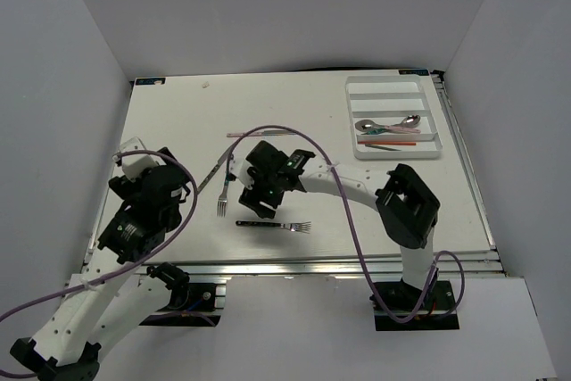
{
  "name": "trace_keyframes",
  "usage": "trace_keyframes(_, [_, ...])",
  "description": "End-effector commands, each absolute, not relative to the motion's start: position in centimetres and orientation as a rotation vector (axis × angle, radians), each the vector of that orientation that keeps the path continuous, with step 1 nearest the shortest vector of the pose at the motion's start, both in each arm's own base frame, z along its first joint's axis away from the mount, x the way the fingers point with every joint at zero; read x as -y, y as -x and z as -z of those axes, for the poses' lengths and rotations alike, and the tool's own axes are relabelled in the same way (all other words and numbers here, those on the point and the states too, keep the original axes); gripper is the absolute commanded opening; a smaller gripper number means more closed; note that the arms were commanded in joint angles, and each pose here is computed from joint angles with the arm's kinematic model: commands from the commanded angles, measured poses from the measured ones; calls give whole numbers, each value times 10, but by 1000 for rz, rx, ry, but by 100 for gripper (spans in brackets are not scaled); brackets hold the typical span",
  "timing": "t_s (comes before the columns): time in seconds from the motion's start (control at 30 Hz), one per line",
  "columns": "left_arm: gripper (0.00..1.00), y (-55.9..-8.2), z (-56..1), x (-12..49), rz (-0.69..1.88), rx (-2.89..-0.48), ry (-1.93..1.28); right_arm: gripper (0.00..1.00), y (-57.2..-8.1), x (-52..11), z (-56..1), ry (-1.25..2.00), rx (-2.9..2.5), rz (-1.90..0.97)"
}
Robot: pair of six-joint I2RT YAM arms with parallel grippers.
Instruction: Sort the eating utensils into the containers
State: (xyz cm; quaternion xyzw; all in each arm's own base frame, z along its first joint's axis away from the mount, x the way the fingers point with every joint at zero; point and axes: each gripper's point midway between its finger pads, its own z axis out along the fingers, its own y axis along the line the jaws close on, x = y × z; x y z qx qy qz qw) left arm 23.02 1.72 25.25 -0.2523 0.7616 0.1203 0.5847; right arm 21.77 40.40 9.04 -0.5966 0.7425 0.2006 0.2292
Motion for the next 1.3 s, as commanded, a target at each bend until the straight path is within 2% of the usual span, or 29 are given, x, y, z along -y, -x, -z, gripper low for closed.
trace_keyframes(0.0, [98, -227, -265, -21, -253, -1731, 620, 70, -193, -390, -74, 1829, -2042, -513])
trace_keyframes(0.1, [98, -227, -264, -20, -254, -1735, 616, 68, -177, -389, -55, 1904, -2065, -505])
trace_keyframes(0.33, [98, -233, -257, -16, -274, -1772, 587, 60, -176, -380, -22, 1950, -2129, -434])
trace_keyframes(0.4, [98, -233, -257, -15, -276, -1775, 584, 53, -180, -376, -13, 1950, -2141, -379])
trace_keyframes(0.47, [98, -233, -257, -15, -272, -1776, 583, 39, -183, -370, 1, 1965, -2158, -324])
trace_keyframes(0.53, [98, -233, -257, -14, -269, -1776, 580, 23, -189, -364, 11, 1964, -2149, -238])
trace_keyframes(0.57, [98, -233, -257, -14, -267, -1775, 579, 5, -194, -360, 12, 1958, -2140, -190])
trace_keyframes(0.6, [98, -234, -257, -14, -269, -1777, 577, 0, -196, -362, 9, 1949, -2110, -192])
trace_keyframes(0.7, [98, -234, -257, -13, -265, -1777, 575, 0, -203, -364, -8, 1898, -2053, -220])
trace_keyframes(0.8, [98, -234, -256, -13, -268, -1782, 571, 0, -238, -368, -66, 1681, -2011, -394])
trace_keyframes(0.83, [98, -234, -257, -13, -267, -1780, 571, 0, -275, -361, -102, 1513, -1983, -432])
trace_keyframes(0.9, [98, -234, -257, -13, -262, -1778, 573, 0, -319, -354, -141, 1228, -1987, -508])
trace_keyframes(0.93, [98, -234, -257, -13, -261, -1777, 573, 0, -366, -341, -176, 934, -1990, -546])
trace_keyframes(1.0, [98, -234, -258, -13, -258, -1777, 570, 0, -420, -313, -201, 551, -2032, -505])
trace_keyframes(1.03, [98, -235, -258, -12, -258, -1777, 570, 0, -468, -277, -216, 273, -2046, -443])
trace_keyframes(1.07, [98, -235, -257, -12, -259, -1780, 568, 0, -486, -255, -212, -26, -2107, -472])
trace_keyframes(1.13, [98, -235, -257, -13, -266, -1781, 569, 0, -535, -191, -211, -410, -2090, -460])
trace_keyframes(1.2, [98, -234, -257, -14, -273, -1779, 575, 0, -563, -132, -197, -791, -1994, -432])
trace_keyframes(1.27, [98, -233, -257, -15, -275, -1775, 582, 0, -580, -97, -189, -985, -1889, -411])
